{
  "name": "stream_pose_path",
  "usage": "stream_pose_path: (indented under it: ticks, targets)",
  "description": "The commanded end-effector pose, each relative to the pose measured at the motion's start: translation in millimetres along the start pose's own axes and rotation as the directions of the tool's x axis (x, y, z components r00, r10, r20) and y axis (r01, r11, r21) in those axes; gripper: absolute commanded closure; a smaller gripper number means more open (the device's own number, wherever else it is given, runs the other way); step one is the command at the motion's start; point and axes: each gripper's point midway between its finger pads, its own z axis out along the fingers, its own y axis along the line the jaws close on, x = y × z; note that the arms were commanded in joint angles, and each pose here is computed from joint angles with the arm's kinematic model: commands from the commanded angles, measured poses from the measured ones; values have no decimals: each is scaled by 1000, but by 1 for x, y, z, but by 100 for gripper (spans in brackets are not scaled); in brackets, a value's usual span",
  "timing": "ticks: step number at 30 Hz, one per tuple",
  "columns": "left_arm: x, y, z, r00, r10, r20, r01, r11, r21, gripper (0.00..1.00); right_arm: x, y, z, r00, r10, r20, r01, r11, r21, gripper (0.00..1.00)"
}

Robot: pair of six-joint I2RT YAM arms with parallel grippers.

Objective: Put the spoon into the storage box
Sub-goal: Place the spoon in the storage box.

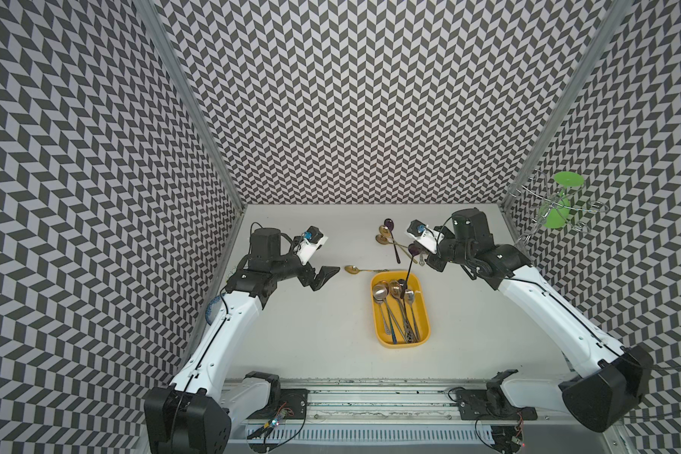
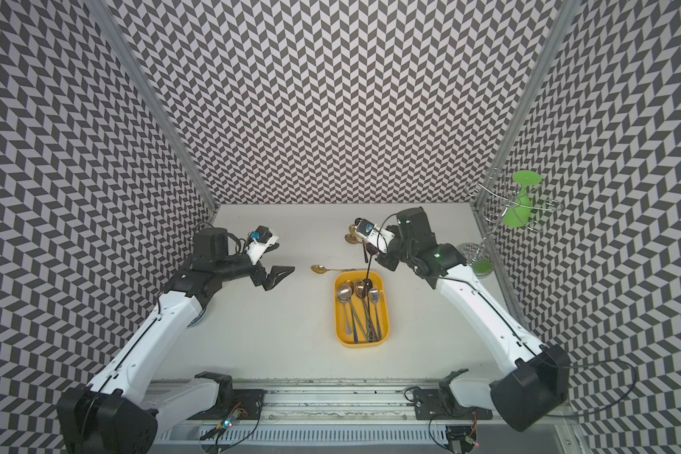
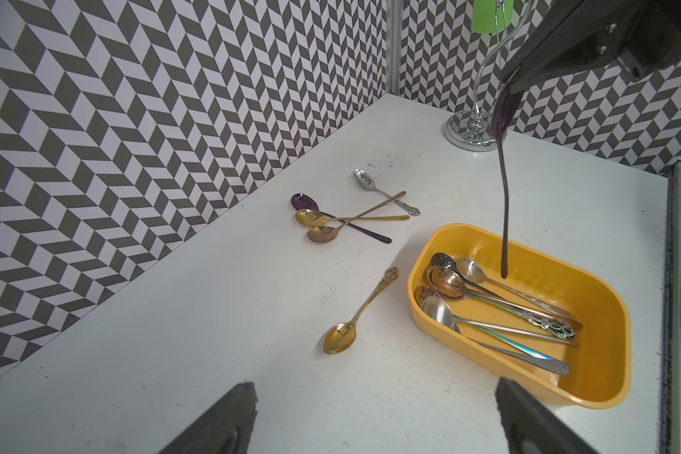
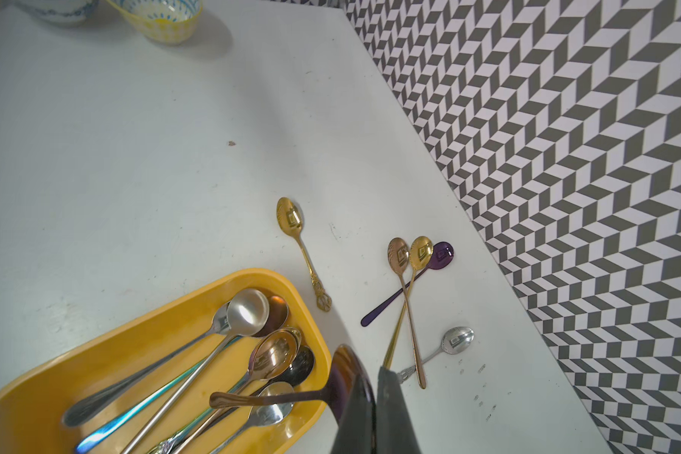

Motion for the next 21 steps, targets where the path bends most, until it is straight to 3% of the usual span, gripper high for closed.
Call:
stream_pose_path:
  ticks: [1, 7, 21]
  targets:
    - [0, 2, -1, 1000, 0, 3, 0, 1000, 4, 1, -3, 24, 4, 996, -92, -11, 91, 991, -103, 100]
    - [1, 2, 0, 1000, 1, 9, -1, 1000, 4, 1, 3, 42, 27, 992, -107, -66, 95, 982, -163, 100]
    - [2, 3, -1, 1000, -2, 11, 2, 1000, 0, 1, 37, 74, 64, 989, -18, -146, -23, 961, -276, 100]
